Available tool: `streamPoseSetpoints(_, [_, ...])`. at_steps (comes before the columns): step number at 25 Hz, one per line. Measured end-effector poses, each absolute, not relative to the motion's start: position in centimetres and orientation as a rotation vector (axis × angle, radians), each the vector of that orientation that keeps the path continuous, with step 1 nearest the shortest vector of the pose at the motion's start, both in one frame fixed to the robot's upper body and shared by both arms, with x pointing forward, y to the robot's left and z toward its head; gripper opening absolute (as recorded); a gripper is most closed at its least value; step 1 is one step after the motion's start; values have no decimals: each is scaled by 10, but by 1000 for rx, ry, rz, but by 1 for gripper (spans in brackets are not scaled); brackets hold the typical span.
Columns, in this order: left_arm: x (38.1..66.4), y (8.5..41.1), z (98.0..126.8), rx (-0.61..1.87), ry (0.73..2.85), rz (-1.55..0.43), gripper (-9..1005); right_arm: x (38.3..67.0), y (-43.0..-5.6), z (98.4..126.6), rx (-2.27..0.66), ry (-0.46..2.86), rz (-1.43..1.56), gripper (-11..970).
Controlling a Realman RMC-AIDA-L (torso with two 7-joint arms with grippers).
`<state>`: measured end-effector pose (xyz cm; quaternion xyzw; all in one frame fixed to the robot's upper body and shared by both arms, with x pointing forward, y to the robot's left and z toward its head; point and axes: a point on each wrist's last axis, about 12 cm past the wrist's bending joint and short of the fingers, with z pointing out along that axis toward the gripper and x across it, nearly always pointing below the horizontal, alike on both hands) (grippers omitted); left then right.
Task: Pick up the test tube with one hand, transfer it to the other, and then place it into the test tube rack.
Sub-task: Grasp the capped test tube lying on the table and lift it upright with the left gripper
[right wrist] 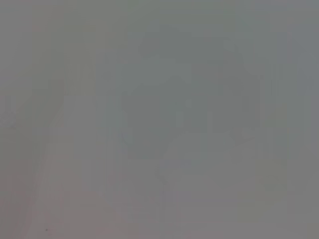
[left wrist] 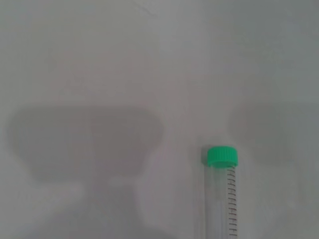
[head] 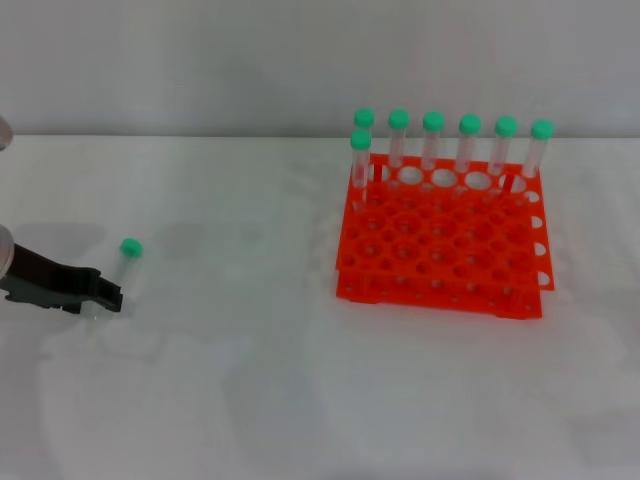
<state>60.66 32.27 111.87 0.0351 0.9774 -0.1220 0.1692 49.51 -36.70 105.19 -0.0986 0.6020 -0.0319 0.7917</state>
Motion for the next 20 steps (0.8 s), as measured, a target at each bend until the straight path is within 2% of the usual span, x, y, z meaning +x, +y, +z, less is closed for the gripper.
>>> streamPoseSetpoints(8, [607, 320, 1115, 117, 2793, -345, 559, 498, -366, 1053, -213, 1295, -67, 873])
streamPoseSetpoints(11, [608, 318, 1113, 126, 2805, -346, 447, 500, -365, 1053, -216, 1295, -63, 873])
streamPoseSetpoints(20, [609, 315, 1112, 146, 2811, -328, 387, 501, -363, 1053, -220, 1299, -59, 872])
